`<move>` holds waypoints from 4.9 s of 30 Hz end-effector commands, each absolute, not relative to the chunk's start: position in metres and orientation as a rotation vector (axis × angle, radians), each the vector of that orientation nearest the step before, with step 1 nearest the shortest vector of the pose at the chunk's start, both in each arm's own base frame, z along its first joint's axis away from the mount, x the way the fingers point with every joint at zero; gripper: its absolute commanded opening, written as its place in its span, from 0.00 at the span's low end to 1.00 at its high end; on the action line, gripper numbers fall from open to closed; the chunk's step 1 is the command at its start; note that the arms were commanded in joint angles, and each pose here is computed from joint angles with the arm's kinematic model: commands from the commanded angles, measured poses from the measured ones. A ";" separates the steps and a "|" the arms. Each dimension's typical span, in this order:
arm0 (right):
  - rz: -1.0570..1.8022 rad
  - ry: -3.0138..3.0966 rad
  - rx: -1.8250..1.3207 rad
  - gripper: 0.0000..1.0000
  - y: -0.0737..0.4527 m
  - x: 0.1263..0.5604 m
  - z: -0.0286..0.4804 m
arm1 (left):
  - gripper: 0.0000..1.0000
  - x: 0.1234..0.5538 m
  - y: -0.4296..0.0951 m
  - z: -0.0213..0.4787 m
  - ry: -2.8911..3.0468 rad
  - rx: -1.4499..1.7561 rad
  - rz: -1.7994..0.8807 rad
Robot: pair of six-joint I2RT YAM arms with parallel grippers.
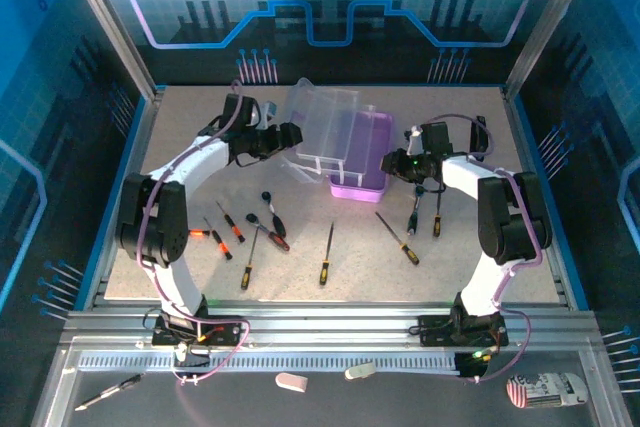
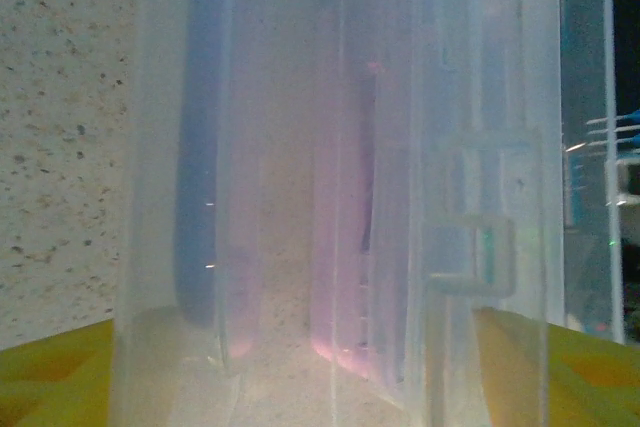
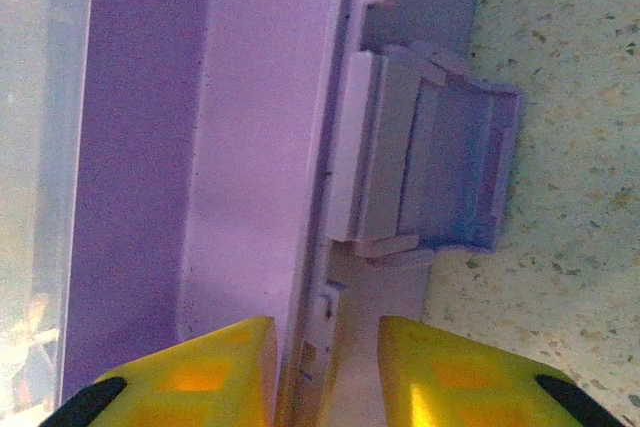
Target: Pack the tool kit
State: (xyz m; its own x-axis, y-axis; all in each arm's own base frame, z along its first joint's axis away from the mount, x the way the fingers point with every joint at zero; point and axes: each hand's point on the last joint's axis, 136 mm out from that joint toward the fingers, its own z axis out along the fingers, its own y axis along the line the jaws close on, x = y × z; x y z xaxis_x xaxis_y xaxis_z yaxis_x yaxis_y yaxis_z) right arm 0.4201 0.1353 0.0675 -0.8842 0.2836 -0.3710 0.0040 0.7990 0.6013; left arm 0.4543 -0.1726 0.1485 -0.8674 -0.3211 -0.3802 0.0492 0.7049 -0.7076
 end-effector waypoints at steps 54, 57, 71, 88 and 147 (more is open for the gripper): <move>0.661 2.591 0.179 0.49 0.118 0.439 0.102 | 0.98 0.425 -0.078 0.182 2.137 -0.592 -1.033; 0.644 2.544 0.157 0.53 0.118 0.441 0.128 | 0.99 0.399 -0.077 0.175 2.168 -0.625 -0.956; 0.166 2.540 0.226 0.52 0.052 0.343 0.140 | 0.99 0.289 -0.128 0.145 2.276 -0.467 -0.953; 0.103 2.745 0.281 0.48 0.049 0.352 0.060 | 0.99 0.280 -0.143 0.132 2.136 -0.558 -1.101; 0.215 2.505 0.102 0.11 0.122 0.449 0.176 | 0.99 0.301 -0.114 0.126 2.248 -0.745 -0.860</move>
State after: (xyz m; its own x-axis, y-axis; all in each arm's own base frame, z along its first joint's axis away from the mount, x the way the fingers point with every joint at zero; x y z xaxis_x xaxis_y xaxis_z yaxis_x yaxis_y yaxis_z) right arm 0.4429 0.1071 0.1703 -0.8066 0.1457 -0.5729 0.0529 0.9831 0.1755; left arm 0.2973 -0.1178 0.1183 -0.6712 -0.6592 -0.3390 -0.2662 0.6411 -0.7198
